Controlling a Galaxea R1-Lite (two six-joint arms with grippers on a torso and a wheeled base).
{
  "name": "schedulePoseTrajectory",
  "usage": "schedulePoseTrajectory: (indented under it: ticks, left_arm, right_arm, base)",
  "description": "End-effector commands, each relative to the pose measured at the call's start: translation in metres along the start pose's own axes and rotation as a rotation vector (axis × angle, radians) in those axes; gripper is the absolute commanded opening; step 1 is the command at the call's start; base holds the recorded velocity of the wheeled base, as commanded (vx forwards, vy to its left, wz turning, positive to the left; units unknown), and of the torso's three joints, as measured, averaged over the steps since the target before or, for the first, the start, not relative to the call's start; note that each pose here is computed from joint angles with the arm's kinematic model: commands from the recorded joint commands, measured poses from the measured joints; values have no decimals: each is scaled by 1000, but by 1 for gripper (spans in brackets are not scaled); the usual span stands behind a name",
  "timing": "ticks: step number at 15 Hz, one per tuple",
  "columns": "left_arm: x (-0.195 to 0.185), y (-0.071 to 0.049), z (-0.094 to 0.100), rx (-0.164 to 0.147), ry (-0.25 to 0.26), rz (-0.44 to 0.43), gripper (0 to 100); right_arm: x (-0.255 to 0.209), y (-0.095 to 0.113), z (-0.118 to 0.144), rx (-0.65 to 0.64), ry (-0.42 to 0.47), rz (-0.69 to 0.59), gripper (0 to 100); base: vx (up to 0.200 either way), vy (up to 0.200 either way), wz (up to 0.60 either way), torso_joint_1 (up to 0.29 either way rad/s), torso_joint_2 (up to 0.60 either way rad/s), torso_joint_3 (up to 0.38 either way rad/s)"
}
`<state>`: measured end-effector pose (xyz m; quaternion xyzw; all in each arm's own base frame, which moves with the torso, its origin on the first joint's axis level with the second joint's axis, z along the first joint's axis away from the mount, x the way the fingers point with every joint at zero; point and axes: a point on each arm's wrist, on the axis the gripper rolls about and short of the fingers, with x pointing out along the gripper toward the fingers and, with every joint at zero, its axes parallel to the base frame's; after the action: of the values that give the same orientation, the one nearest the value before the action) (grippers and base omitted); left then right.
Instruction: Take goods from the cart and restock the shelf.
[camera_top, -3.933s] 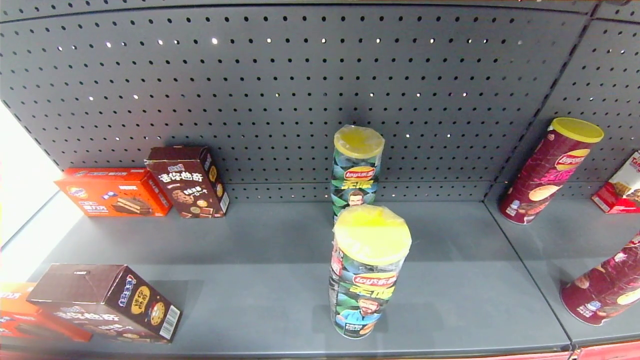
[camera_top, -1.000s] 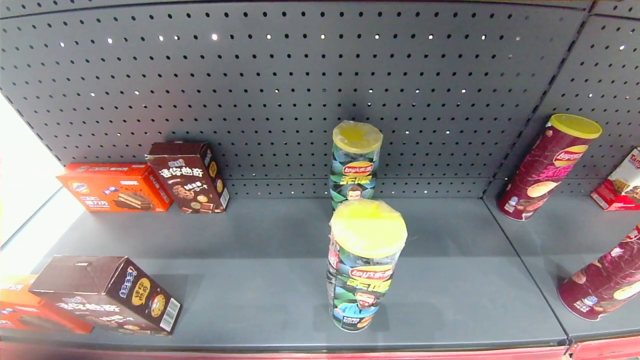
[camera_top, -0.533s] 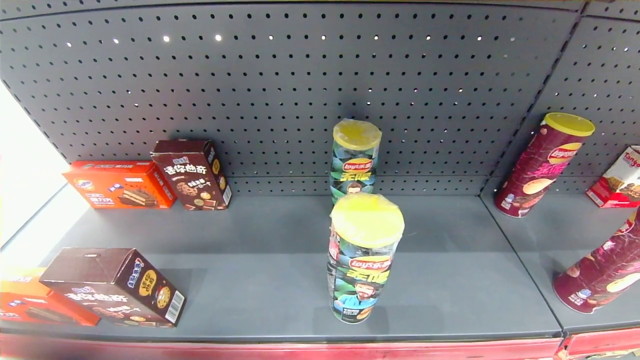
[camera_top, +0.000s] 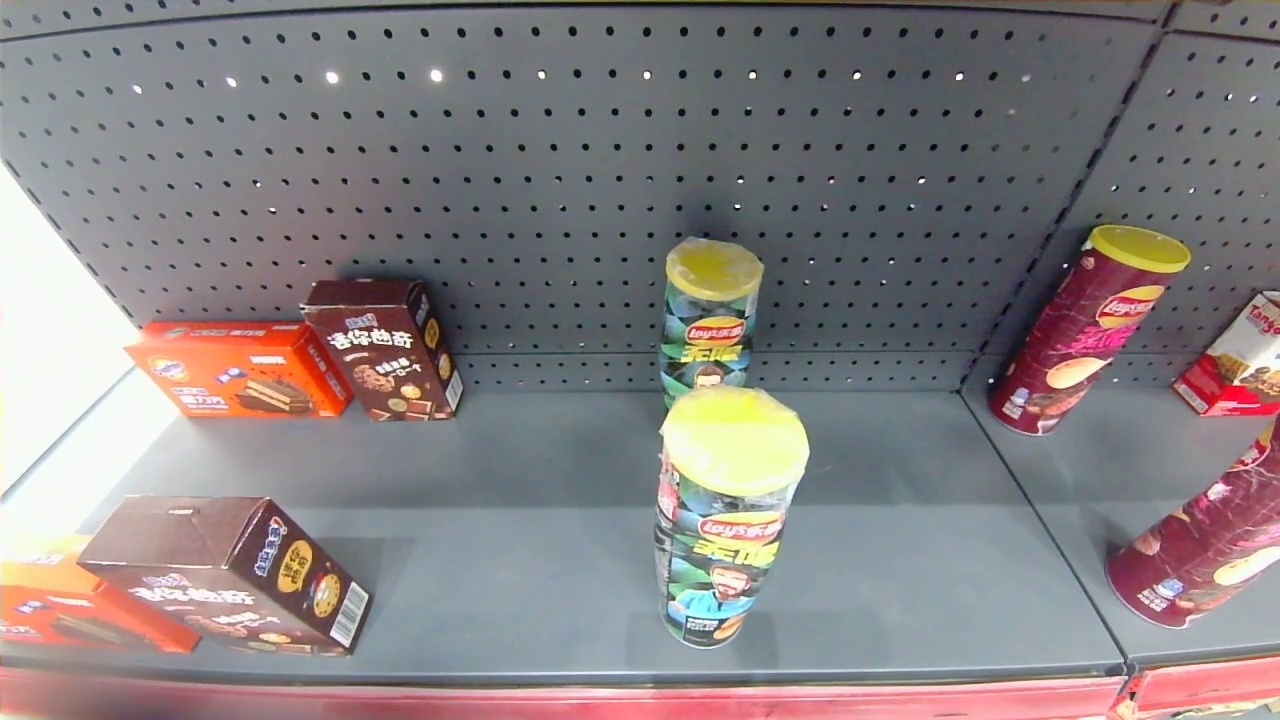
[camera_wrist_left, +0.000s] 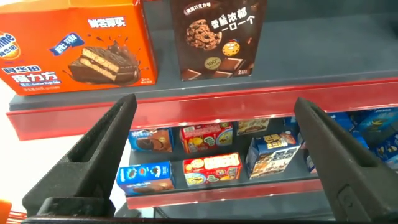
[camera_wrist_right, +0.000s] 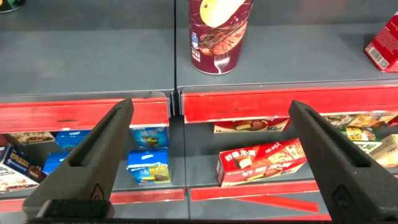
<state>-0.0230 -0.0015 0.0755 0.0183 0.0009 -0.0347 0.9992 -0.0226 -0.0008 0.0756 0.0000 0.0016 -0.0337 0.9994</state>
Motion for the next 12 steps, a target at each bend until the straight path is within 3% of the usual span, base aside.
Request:
schedulePoseTrajectory:
  ticks: [1, 2, 12]
  left_arm:
    - [0, 0, 0, 3, 0, -1, 100]
    - [0, 0, 0, -5, 0, 3, 100]
    - [0, 0, -1, -5, 2, 6, 100]
  right_arm:
    - [0, 0, 0, 0, 1, 0, 100]
    - [0, 0, 0, 0, 1, 0, 100]
    - [0, 0, 0, 0, 1, 0, 100]
  base:
    - [-200, 0, 0, 2, 7, -2]
    - [-200, 0, 0, 17, 12, -7]
    - [0, 0, 0, 0, 0, 0]
